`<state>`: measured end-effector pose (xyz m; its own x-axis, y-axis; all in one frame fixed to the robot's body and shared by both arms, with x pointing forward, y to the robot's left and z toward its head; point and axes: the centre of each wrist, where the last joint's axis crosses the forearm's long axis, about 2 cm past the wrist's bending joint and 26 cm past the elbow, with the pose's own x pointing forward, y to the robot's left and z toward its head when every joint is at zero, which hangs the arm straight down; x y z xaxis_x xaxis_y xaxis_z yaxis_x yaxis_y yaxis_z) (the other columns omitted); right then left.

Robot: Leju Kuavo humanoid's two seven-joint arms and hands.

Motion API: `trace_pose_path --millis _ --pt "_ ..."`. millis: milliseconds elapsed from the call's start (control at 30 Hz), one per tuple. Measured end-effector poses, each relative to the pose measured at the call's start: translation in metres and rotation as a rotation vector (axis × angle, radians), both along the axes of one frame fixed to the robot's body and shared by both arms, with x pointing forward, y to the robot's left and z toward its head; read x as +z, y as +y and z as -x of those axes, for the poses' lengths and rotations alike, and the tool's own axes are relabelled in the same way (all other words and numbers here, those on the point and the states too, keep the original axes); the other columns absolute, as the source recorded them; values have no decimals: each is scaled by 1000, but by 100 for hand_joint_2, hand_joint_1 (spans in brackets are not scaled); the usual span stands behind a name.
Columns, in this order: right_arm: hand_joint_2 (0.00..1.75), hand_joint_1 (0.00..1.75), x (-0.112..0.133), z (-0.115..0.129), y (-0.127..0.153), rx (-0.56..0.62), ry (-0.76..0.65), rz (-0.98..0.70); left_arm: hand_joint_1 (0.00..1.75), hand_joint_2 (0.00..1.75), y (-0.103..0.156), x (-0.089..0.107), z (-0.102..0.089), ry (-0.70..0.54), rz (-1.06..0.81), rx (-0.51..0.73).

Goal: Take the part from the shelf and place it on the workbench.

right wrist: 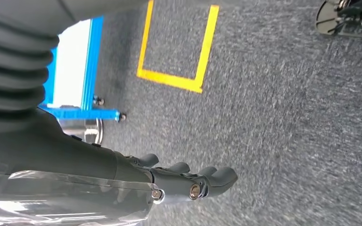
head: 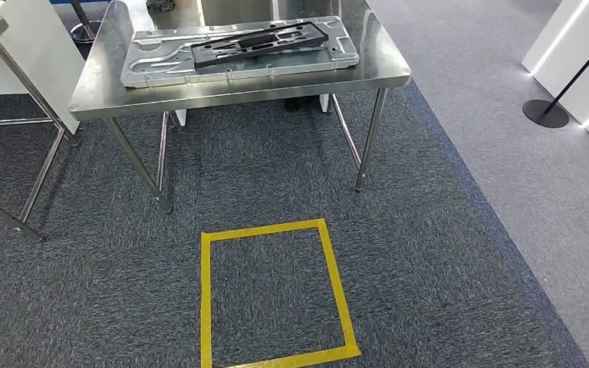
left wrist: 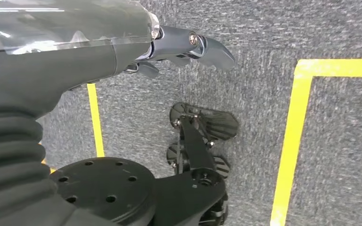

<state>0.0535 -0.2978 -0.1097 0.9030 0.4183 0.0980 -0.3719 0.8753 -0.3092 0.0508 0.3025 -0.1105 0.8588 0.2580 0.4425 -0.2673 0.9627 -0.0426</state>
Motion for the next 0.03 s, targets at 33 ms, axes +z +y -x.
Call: trace_pose_path --millis 33 --pt "175 0 0 0 0 -5 0 -2 0 58 0 0 0 2 0 -1"
